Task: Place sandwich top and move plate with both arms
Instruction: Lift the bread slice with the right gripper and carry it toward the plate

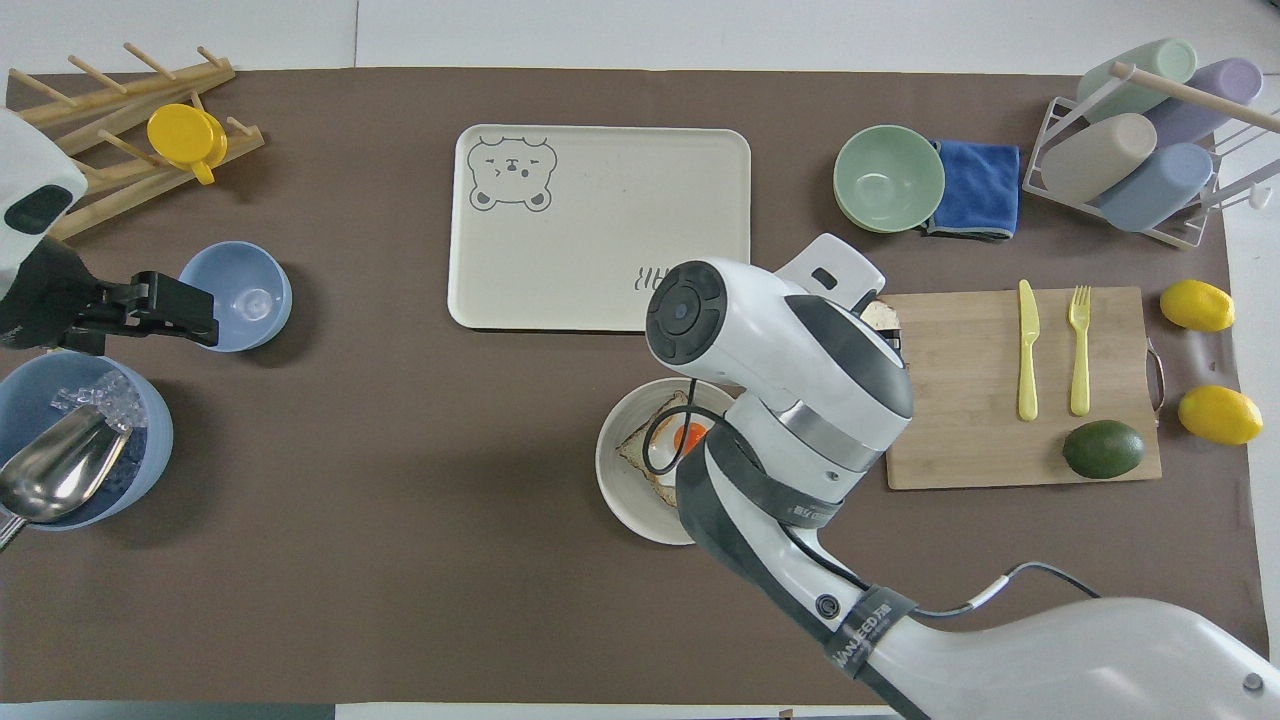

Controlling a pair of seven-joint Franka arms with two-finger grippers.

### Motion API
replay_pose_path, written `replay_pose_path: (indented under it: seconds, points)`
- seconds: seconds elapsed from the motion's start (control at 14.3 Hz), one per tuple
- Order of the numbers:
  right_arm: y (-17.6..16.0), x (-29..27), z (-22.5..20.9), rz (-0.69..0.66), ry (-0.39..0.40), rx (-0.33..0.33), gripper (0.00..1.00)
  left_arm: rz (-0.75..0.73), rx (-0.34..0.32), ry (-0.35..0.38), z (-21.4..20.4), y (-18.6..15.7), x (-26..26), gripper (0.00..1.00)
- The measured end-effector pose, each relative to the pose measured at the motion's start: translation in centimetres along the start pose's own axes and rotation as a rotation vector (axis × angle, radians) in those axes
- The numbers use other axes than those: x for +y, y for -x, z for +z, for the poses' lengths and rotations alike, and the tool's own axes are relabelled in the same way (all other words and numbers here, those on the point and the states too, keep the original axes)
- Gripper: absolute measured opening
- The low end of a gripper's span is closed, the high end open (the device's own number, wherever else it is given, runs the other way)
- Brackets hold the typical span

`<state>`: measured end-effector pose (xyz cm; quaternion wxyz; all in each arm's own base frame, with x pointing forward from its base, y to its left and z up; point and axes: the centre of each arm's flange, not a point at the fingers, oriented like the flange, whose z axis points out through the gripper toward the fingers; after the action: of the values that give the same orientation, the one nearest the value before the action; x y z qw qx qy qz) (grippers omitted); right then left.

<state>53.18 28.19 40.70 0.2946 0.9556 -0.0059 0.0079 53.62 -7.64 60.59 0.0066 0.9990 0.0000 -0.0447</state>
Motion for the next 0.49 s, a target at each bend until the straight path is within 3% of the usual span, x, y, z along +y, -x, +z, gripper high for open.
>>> replay_pose_path:
  seconds: [0.21, 0.49]
  points:
    - [2.5, -2.4, -5.1, -0.055, -0.065, -0.015, 0.10, 0.000, 0.000, 0.000, 0.0, 0.0, 0.0, 1.00]
    - [6.0, -7.6, -6.6, -0.124, -0.110, -0.025, 0.10, 0.000, 0.000, 0.000, 0.0, 0.0, 0.0, 1.00]
